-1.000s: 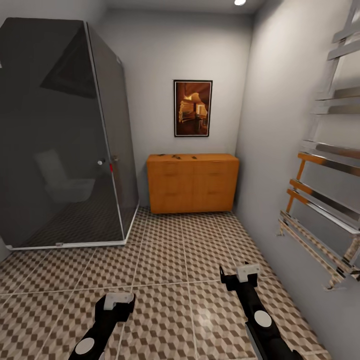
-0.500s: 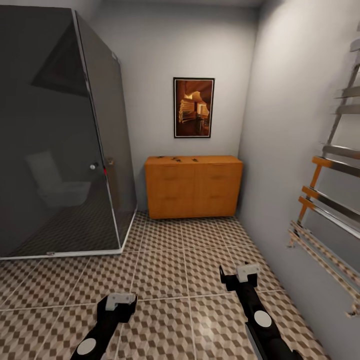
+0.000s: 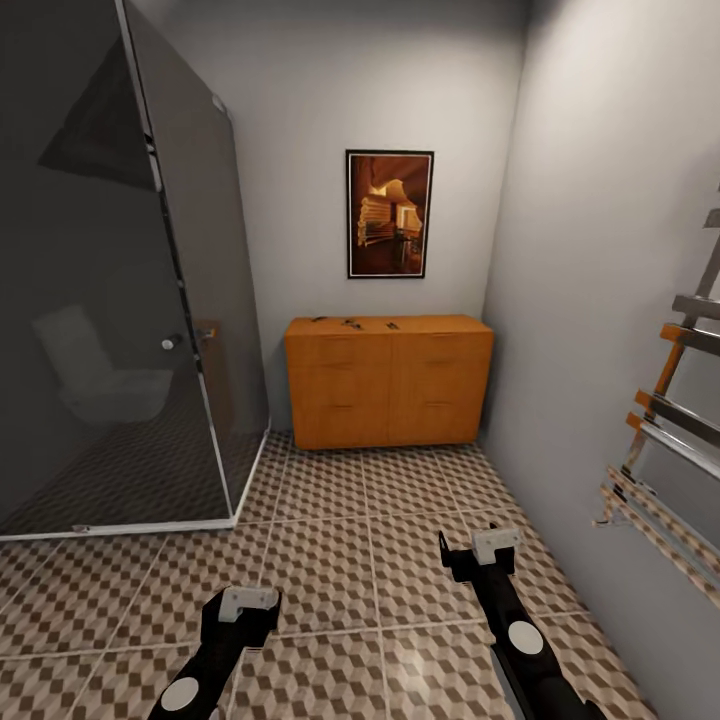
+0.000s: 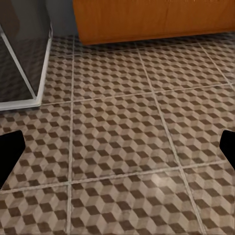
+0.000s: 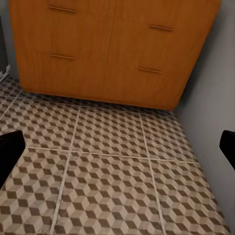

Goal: Take the four mousetraps from the cabinet in the bathroom and place them on the bathroom floor. Make sure all four end up on the same floor surface, and ensure that at least two of them are either under or directly next to the same bathroom sink.

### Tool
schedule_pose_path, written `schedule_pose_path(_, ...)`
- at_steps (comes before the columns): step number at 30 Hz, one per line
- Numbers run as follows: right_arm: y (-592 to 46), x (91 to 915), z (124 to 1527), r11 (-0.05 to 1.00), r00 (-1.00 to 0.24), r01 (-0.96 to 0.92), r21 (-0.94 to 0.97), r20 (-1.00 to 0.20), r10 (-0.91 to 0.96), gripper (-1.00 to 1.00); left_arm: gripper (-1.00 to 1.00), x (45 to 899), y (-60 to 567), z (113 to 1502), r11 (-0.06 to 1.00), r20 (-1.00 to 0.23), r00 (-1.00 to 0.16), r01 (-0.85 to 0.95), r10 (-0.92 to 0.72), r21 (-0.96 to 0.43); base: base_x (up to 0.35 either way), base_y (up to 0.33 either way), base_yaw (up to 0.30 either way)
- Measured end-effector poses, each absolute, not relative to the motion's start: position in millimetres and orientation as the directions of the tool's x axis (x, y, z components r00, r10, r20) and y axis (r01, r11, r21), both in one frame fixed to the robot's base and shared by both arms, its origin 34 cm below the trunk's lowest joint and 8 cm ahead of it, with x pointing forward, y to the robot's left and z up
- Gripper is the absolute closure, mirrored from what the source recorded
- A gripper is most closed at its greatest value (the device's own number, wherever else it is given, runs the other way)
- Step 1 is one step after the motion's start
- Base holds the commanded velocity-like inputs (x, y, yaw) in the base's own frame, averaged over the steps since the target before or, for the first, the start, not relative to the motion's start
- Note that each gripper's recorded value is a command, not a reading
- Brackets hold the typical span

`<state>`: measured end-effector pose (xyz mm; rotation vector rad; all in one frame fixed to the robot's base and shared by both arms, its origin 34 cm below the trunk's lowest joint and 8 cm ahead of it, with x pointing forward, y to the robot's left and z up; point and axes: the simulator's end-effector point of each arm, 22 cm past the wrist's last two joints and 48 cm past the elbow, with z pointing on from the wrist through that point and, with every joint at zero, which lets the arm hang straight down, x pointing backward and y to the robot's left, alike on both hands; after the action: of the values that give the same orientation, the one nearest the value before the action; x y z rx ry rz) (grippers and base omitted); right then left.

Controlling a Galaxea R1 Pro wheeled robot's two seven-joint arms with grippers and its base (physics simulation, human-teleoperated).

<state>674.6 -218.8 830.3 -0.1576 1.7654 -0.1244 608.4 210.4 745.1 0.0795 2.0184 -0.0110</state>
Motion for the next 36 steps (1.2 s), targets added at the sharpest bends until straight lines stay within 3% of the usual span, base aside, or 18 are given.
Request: schedule_pose_path(36,-218.7,674.6,830.3,0.984,-0.195,-0.038,-0.172,-0.965,-0.176,-1.0,-1.0,607.8,210.3,743.6,0.998,-0.899,-0.435,0.061,0.051,0.027,0.334,0.0,0.0)
